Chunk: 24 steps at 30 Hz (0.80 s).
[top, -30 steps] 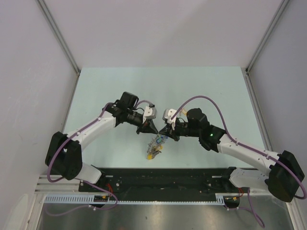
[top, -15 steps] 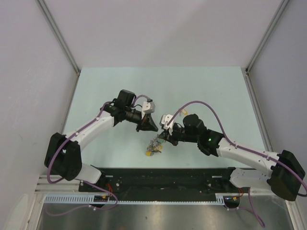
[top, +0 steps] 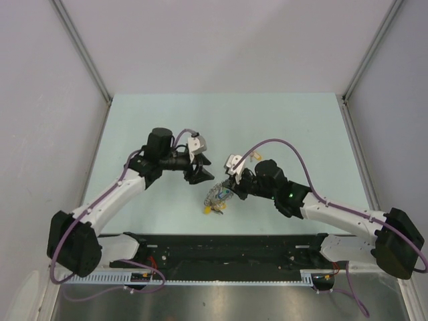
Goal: Put the keys on the keyring
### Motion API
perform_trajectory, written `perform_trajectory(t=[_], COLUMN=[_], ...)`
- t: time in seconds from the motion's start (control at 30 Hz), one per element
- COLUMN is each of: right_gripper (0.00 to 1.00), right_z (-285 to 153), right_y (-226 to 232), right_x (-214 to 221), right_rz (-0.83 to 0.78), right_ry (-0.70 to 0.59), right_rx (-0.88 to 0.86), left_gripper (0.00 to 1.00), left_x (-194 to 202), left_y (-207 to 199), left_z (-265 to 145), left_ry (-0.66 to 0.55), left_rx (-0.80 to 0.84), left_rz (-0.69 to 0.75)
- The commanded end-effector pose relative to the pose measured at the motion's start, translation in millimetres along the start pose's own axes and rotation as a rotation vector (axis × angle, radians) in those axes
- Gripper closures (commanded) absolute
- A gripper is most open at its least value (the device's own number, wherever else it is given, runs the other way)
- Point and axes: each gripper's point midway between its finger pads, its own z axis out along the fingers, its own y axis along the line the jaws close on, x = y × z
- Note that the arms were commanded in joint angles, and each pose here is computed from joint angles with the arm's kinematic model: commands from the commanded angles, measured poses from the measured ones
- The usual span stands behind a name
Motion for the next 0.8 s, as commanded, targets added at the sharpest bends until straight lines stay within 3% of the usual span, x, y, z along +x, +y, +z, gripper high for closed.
perform_trajectory(t=[0.0, 0.17, 0.3, 0.53, 0.77], right_gripper=[1.00, 1.00, 1.00, 1.00, 1.00], right_z=[-13.5, -25.0, -19.2, 12.1, 63.1], right_y=[-13.1, -2.0, -3.8, -18.3, -31.0], right_x=[-0.4, 35.9, 75.6, 107.3, 105.5], right_rz=[0.072, 0.261, 0.387, 0.531, 0.496], right_ry=[0.014, 0.131, 0.254, 0.289, 0.216], right_rx=[0.100, 0.121, 0.163, 0.171, 0.157], left_gripper=[0.31, 0.18, 0.01, 0.00, 0.00], left_x=[-37.2, -56.4, -65.9, -71.0, -59.9], left_y=[35.3, 61.7, 74.1, 86.5, 103.3], left_z=[-28.1, -71.1, -101.0, -147.9, -181.7], left_ry=[-0.102, -0.167, -0.220, -0.287, -0.365], left_rx=[-0.313, -0.628, -0.807, -1.052, -1.179], left_rz=[0.027, 0.018, -0.021, -0.095, -0.251])
